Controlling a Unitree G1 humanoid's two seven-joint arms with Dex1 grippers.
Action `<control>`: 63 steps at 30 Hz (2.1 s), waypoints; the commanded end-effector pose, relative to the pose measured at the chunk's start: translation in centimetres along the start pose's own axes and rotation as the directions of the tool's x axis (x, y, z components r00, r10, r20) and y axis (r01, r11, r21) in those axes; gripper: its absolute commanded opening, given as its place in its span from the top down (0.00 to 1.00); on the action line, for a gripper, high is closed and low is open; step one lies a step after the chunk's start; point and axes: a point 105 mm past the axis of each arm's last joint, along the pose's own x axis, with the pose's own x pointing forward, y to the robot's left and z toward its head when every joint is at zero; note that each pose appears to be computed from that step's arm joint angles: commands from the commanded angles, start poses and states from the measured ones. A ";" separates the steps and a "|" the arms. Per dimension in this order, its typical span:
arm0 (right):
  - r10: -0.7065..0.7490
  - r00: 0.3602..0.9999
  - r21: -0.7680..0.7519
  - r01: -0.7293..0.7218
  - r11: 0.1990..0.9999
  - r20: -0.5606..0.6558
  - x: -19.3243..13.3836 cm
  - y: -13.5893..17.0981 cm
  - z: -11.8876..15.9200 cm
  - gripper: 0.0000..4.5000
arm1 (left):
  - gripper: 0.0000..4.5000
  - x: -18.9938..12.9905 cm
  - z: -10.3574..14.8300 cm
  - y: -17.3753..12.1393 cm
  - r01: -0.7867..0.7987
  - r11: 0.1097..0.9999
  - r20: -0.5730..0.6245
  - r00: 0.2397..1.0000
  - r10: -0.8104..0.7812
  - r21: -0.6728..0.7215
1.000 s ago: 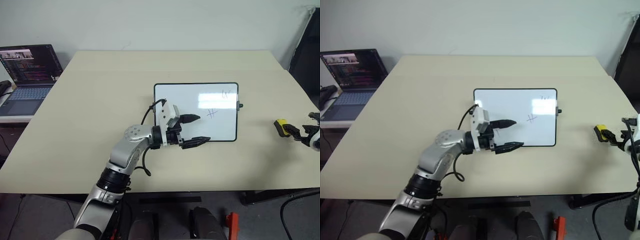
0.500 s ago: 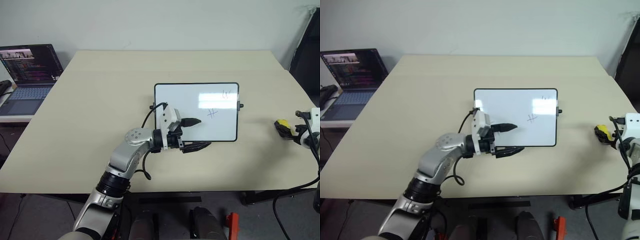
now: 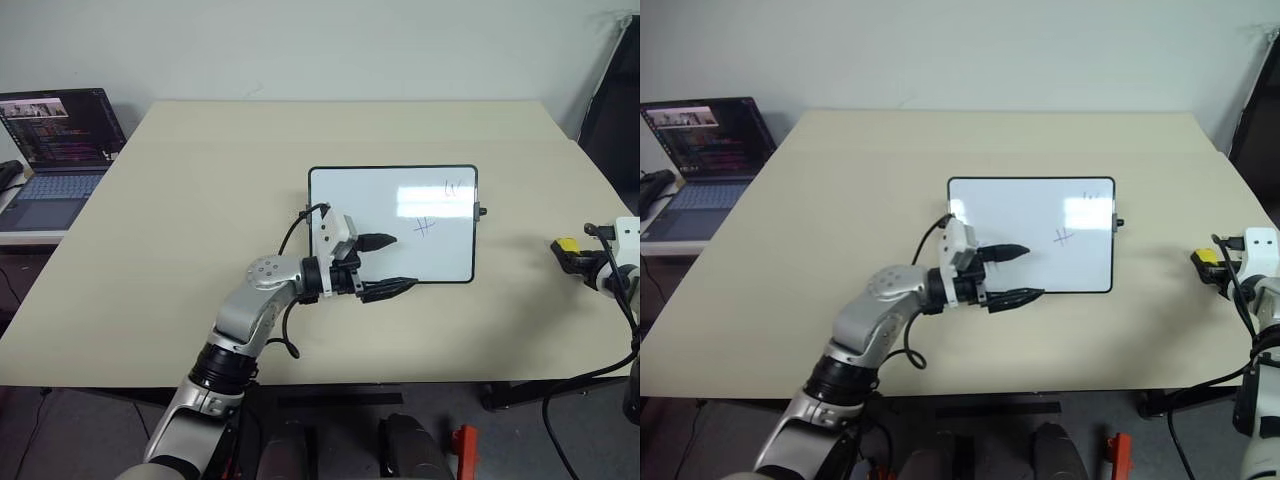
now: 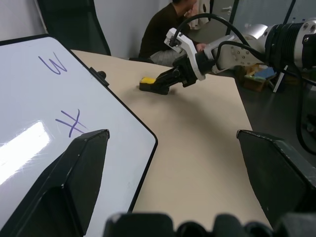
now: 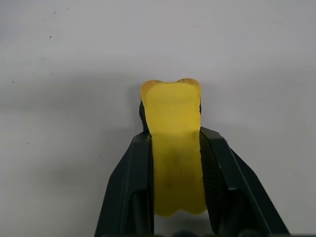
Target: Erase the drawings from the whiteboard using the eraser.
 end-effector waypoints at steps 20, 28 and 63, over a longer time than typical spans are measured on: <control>0.663 0.725 -0.587 -0.460 0.667 0.186 -10.2 16.4 13.0 0.80 | 0.00 -14.5 3.7 4.4 -0.209 0.953 -0.112 0.965 0.238 0.220; 0.681 0.714 -0.620 -0.464 0.633 0.161 -11.1 16.8 13.1 0.80 | 0.00 -15.1 3.2 3.9 -0.189 0.953 -0.159 0.960 0.230 0.237; 0.757 0.644 -0.870 -0.303 0.389 0.114 -2.8 33.6 12.6 0.80 | 0.00 -15.8 2.6 3.6 -0.131 0.951 -0.270 0.940 0.209 0.281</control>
